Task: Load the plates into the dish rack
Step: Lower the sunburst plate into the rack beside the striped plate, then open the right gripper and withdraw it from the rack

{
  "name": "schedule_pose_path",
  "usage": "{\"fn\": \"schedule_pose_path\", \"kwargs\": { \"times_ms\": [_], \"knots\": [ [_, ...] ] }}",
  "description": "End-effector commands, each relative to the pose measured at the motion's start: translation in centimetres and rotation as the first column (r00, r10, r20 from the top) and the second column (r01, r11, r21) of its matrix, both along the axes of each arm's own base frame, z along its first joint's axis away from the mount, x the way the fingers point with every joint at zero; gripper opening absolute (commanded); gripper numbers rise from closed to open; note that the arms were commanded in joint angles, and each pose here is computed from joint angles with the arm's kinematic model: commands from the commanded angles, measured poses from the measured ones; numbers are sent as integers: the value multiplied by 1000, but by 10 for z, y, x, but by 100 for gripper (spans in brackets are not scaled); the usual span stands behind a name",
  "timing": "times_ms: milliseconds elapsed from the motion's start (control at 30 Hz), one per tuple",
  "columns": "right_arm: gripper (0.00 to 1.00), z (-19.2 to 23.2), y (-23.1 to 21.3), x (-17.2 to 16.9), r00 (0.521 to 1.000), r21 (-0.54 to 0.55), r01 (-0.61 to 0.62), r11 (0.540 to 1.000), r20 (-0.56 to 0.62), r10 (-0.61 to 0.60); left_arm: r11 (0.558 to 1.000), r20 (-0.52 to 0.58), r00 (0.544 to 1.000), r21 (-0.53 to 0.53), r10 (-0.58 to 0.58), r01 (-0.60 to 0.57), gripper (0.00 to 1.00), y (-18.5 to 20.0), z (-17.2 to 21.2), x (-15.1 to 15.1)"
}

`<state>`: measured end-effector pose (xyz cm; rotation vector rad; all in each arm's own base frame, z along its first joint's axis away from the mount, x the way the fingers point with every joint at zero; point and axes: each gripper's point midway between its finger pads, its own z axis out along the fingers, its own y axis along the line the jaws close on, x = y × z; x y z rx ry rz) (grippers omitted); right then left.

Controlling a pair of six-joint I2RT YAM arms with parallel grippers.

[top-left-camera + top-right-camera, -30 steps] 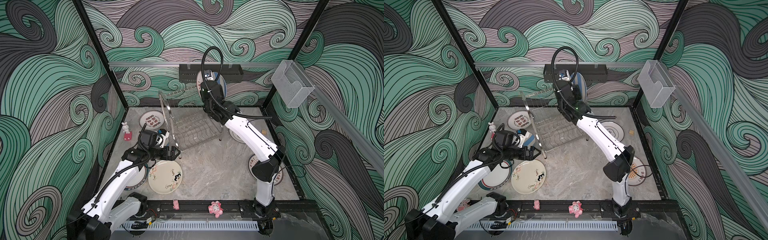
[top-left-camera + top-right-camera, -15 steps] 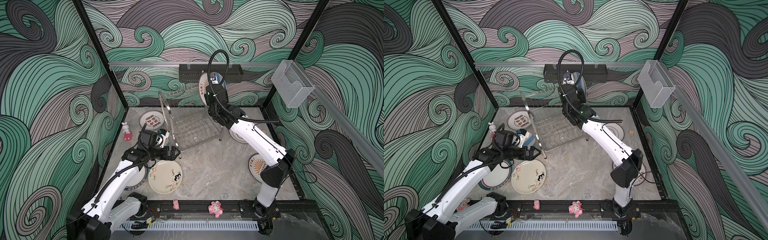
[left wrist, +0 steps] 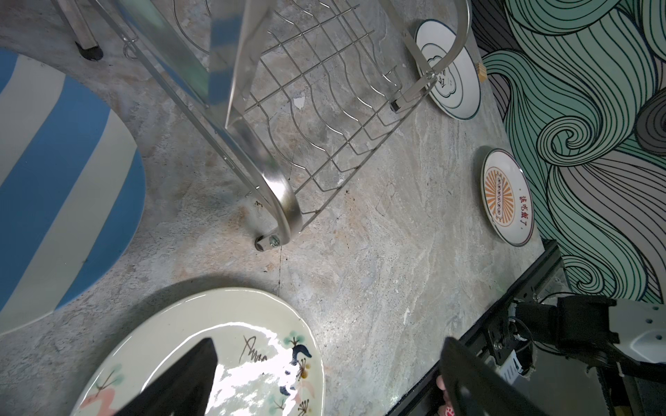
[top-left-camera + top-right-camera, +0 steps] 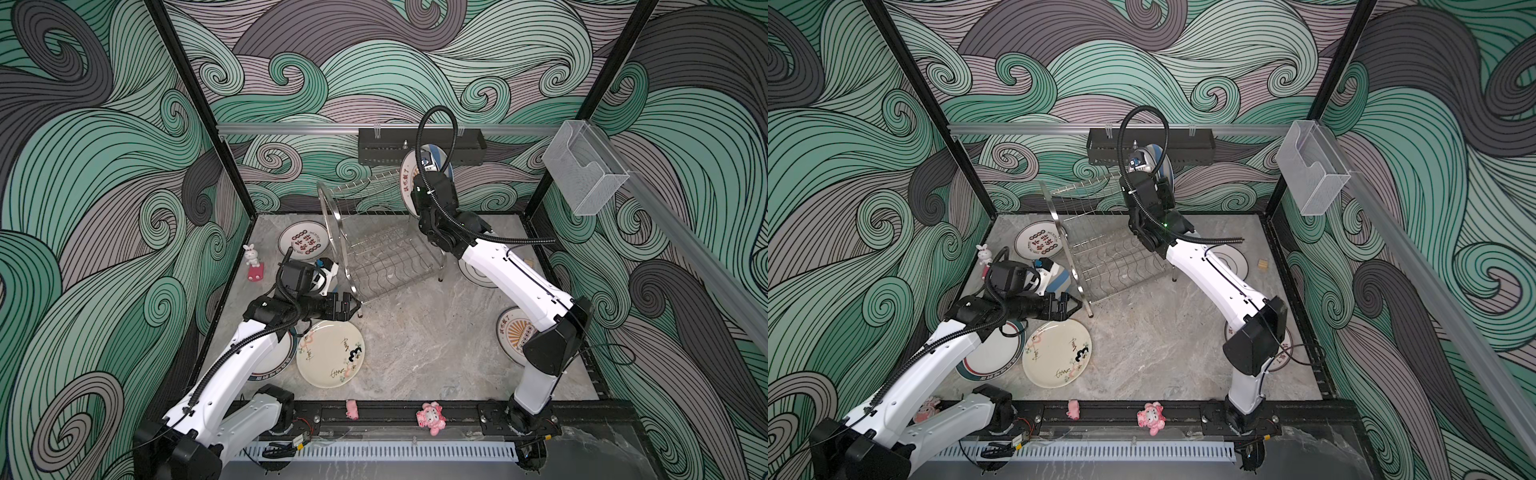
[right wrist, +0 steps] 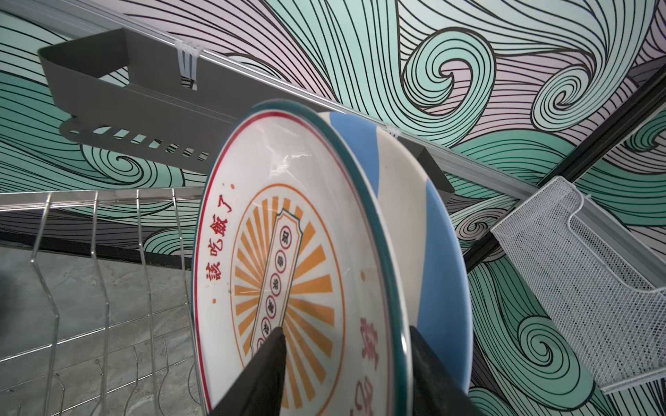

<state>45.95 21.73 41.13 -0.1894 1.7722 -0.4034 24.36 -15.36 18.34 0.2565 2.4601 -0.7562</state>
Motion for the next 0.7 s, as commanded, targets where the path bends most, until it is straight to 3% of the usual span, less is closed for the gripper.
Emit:
{"fn": "schedule_pose_path", "kwargs": {
  "times_ms": [0, 200, 300, 500, 667],
  "knots": [
    [59, 26, 2, -14, 997, 50, -77, 996, 20, 77, 1000, 7, 1000, 4, -10, 10, 99, 0, 0, 1],
    [77, 36, -4, -26, 994, 37, -111, 993, -1, 111, 1000, 14, 1000, 3, -8, 8, 99, 1, 2, 2],
    [85, 49, -9, -39, 989, 88, -145, 985, 19, 144, 1000, 16, 1000, 4, -8, 8, 99, 1, 3, 2],
    [87, 67, -29, -67, 974, 210, -226, 951, 56, 219, 1000, 27, 1000, 2, -6, 6, 99, 1, 5, 0],
    [89, 43, -69, -91, 983, 250, -181, 951, 6, 185, 1000, 37, 999, 1, -3, 3, 99, 2, 7, 0]
  ]
}}
